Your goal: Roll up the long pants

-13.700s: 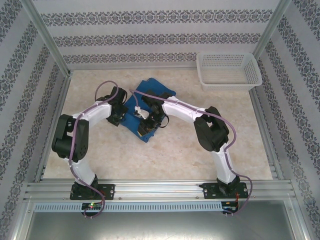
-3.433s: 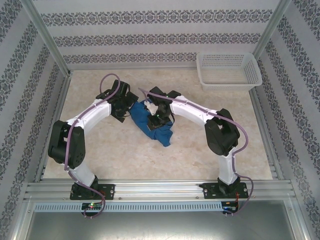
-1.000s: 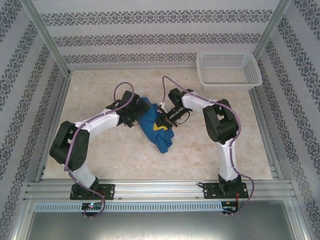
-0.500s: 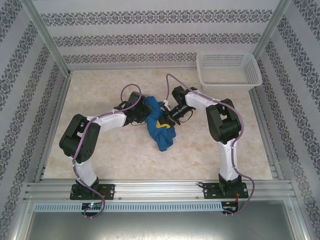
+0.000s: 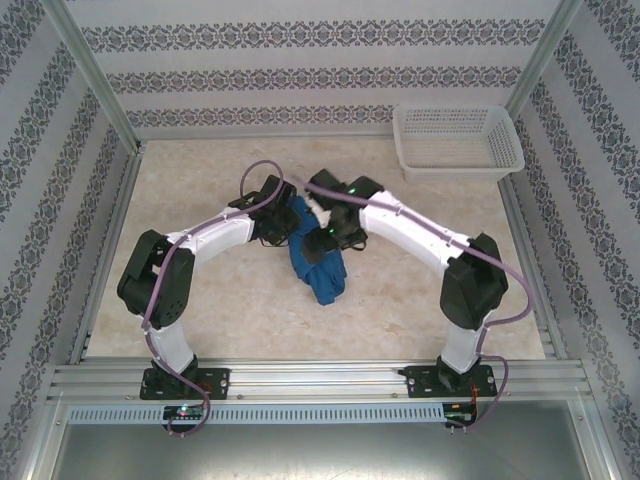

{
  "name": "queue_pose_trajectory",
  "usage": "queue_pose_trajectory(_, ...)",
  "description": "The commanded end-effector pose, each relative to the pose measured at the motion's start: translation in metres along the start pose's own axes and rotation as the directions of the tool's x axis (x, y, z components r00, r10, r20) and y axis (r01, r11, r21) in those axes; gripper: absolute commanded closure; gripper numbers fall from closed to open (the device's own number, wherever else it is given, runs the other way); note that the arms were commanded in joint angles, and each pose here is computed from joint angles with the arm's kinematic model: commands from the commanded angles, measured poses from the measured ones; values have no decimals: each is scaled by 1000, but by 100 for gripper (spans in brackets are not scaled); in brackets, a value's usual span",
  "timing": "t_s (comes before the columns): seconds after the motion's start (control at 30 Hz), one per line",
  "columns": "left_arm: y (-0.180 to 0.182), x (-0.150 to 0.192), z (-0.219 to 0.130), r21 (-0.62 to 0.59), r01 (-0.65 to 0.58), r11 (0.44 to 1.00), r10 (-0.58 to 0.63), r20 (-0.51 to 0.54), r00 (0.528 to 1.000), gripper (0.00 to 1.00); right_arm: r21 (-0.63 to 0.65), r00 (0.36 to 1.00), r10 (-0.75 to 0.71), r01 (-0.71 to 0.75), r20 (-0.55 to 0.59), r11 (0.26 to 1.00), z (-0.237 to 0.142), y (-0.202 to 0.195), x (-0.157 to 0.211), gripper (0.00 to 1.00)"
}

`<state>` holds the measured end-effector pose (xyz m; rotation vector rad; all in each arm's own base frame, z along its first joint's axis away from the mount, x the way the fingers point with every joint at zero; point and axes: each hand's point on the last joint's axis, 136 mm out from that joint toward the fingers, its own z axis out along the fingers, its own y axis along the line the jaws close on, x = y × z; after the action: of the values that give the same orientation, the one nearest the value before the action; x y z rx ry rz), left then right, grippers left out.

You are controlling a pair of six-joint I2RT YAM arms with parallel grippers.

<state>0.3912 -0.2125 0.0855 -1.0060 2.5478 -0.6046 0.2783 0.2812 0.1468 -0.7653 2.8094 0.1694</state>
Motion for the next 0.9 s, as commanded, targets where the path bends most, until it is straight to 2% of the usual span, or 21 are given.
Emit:
queue_pose_trajectory(0.0,35,14,-25,-175,23,984,-32,-49,998,100,373,987,-112,62,114,926,-25,-14,-8,5)
queue_pose_trajectory(0.17,45,28,-33,-248,5,969,-26,-80,996,100,474,955,-268,177,129,862,-15,35,-11,4)
queue_pose_trajectory(0.37,45,43,-31,-272,-14,962,-20,-121,992,100,571,928,-367,270,60,775,14,49,-13,2)
queue_pose_trajectory(0.53,43,51,-22,-253,-3,968,-35,-149,988,100,521,929,-364,278,69,807,23,71,-10,2)
queue_pose_trajectory(0.63,39,55,-18,-234,6,972,-45,-162,986,100,555,928,-371,289,39,780,31,67,-8,2)
queue_pose_trajectory(0.7,37,55,-17,-235,1,972,-41,-166,985,100,530,941,-339,280,16,801,38,67,-3,2)
queue_pose_trajectory(0.87,36,51,-17,-233,-16,972,-17,-140,990,100,470,935,-344,266,86,841,7,91,-6,2)
